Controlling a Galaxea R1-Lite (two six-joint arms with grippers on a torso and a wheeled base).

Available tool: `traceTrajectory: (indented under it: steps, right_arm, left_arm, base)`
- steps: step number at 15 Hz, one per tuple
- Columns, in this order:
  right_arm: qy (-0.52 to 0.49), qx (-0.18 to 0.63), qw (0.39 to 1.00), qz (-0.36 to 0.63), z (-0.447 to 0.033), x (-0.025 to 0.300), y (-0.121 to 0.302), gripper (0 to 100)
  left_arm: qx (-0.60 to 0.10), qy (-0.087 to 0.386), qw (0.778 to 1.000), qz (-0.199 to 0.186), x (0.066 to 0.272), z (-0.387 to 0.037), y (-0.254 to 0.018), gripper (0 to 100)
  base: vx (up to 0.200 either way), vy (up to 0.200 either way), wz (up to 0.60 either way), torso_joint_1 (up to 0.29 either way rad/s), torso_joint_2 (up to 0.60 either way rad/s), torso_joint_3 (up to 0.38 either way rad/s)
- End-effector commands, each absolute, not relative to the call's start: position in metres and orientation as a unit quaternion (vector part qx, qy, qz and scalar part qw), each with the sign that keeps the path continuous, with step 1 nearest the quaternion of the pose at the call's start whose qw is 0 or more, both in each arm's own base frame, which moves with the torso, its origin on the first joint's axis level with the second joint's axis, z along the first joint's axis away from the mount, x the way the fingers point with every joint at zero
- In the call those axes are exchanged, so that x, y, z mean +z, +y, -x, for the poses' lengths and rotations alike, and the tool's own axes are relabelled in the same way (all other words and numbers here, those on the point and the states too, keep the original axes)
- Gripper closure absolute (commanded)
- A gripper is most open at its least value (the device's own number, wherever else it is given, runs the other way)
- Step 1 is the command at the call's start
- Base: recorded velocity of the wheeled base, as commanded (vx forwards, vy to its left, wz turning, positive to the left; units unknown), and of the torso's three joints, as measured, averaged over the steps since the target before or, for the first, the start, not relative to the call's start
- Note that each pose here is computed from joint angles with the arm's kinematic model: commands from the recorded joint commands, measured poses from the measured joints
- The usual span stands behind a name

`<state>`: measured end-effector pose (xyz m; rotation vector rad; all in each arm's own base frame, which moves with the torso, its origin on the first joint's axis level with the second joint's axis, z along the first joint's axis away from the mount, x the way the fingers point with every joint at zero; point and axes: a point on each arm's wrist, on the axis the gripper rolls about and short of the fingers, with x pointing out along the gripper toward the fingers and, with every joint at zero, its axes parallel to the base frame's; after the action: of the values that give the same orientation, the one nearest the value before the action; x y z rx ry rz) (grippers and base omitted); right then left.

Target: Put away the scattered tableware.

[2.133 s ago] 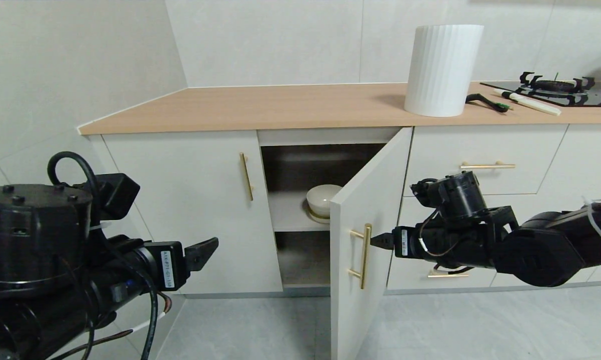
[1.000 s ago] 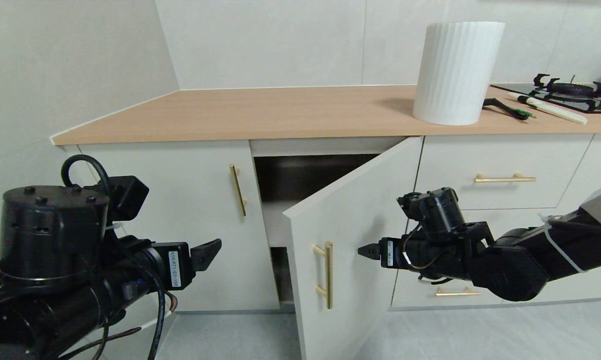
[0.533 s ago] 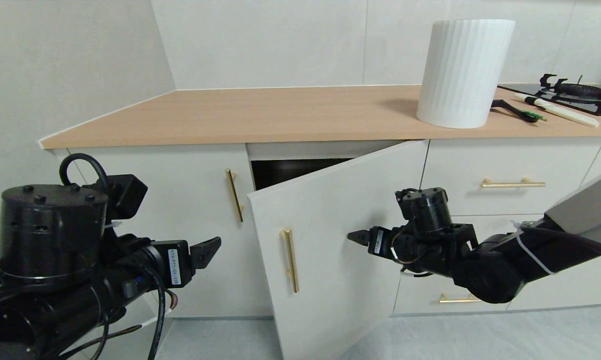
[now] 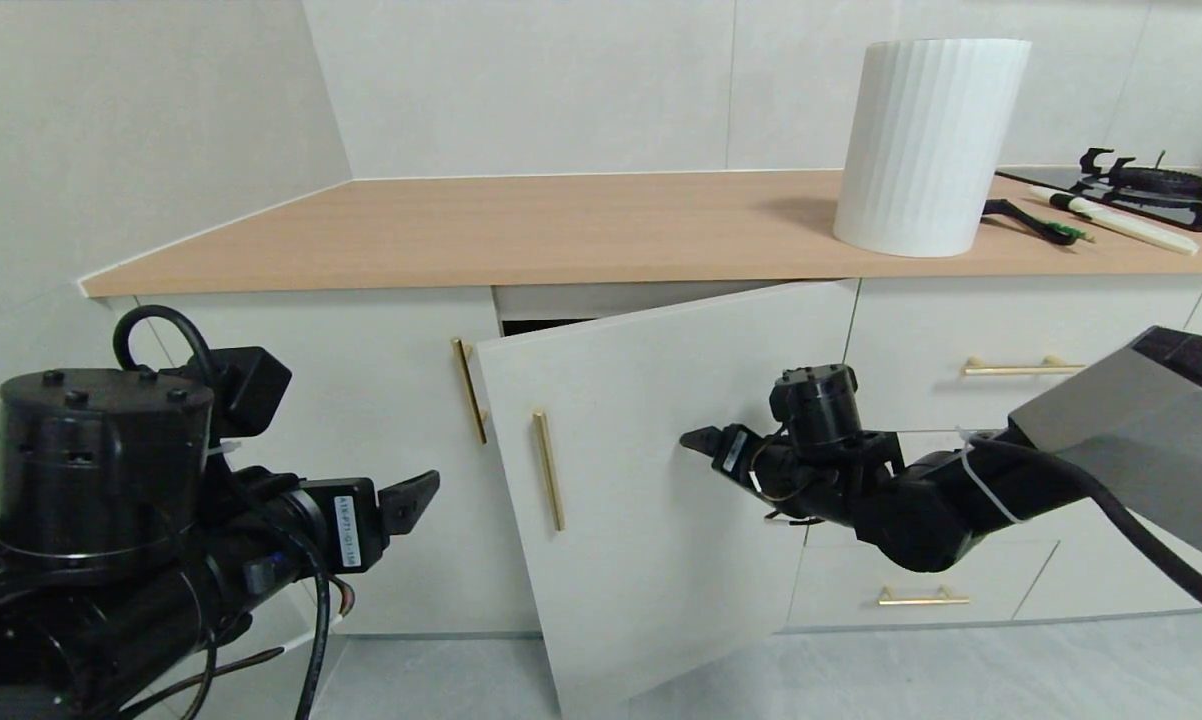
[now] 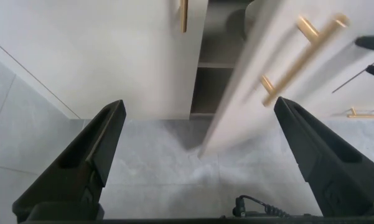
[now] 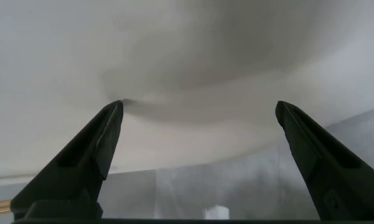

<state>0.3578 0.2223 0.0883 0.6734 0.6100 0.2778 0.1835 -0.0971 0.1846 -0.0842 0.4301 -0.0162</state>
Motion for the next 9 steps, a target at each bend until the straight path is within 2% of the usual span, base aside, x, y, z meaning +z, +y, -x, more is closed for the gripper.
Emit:
traceTrajectory:
  steps: [1, 9]
  right_arm:
    - [0.284, 0.109, 0.892, -0.335, -0.372, 0.081, 0.220, 0]
    - [0.230, 0.012, 0.913, -0.338, -0.405, 0.069, 0.203, 0]
  left_arm:
    - [-0.008, 0.211, 0.976, 0.042, 0.185, -0.183, -0.097, 0]
    - [-0.008, 0.212, 0.976, 0.043, 0.185, -0.183, -0.097, 0]
  base:
    - [0.000, 0.000, 0.00, 0.000, 0.00, 0.000]
    - [0.000, 0.000, 0.00, 0.000, 0.00, 0.000]
